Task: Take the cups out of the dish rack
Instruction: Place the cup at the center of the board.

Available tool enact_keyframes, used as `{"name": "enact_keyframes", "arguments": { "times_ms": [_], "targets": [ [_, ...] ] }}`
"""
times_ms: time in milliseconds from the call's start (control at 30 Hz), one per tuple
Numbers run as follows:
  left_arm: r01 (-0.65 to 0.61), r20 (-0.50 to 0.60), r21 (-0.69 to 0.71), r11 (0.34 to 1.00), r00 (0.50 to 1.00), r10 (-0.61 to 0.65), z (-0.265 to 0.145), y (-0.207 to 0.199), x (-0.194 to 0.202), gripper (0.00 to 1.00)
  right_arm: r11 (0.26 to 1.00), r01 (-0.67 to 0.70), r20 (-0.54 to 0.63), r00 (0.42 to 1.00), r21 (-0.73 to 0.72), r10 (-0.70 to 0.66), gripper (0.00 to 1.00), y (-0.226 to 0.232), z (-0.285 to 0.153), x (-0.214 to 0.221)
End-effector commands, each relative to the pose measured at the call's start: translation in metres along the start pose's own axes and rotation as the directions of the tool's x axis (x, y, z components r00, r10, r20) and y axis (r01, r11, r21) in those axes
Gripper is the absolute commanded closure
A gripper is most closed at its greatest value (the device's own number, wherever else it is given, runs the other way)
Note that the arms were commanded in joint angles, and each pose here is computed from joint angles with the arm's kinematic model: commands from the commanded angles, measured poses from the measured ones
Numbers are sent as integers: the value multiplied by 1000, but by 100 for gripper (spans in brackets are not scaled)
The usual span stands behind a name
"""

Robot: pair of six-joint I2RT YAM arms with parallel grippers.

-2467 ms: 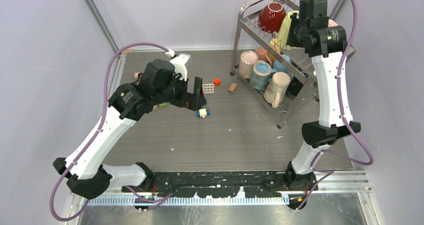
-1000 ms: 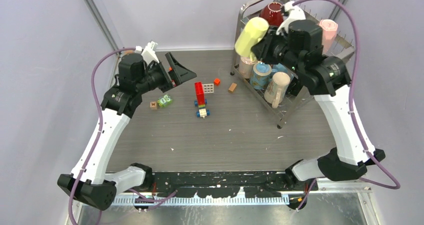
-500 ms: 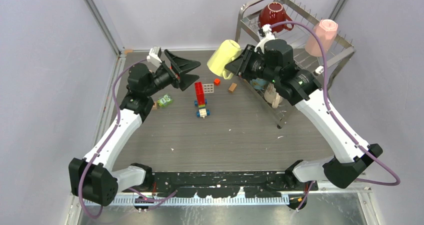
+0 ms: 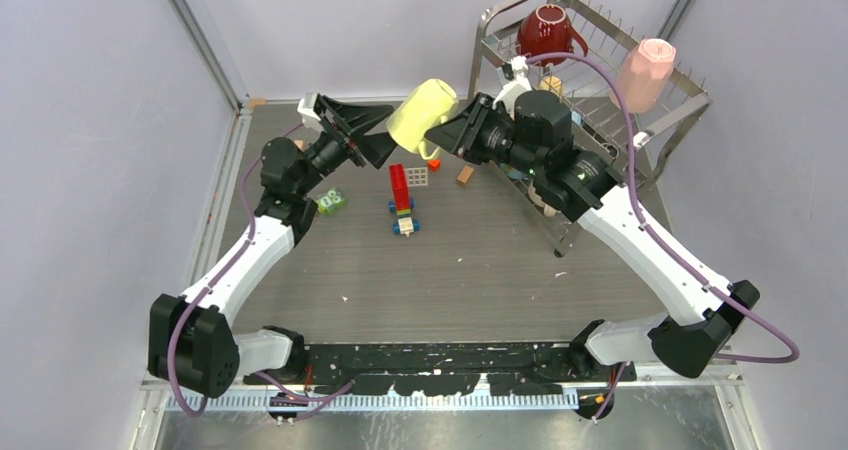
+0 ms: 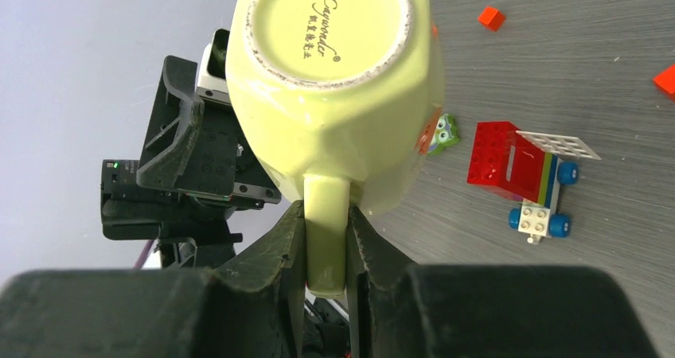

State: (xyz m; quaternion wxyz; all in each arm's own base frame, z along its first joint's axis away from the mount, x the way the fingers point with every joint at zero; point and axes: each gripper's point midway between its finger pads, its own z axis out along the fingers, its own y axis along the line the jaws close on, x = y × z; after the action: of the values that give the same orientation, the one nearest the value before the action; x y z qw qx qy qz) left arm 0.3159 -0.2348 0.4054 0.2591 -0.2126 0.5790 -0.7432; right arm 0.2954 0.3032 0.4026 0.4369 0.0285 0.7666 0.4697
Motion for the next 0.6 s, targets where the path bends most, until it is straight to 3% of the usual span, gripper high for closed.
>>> {"name": "enact_keyframes", "arguments": {
  "times_ms": [0,167,367,467,567],
  "targets": [
    [33,-7,187,982,999,-33,2,-42,7,27,971,26,179,984,-236,17,99,68,-29,-46],
    [61,-22,239,969,998,-57,5,-53,15,39,969,22,183,983,-247,24,99,69,-30,-45],
    [75,-15,281,957,997,-74,5,-59,14,61,963,-6,189,980,-270,59,99,70,-30,-44],
    [72,-14,293,953,997,-71,4,-62,15,77,960,-13,190,979,-279,69,99,70,-30,-44],
    [59,-12,308,950,998,-59,4,-67,16,99,961,-16,182,981,-277,68,99,70,-28,-40]
  ]
}}
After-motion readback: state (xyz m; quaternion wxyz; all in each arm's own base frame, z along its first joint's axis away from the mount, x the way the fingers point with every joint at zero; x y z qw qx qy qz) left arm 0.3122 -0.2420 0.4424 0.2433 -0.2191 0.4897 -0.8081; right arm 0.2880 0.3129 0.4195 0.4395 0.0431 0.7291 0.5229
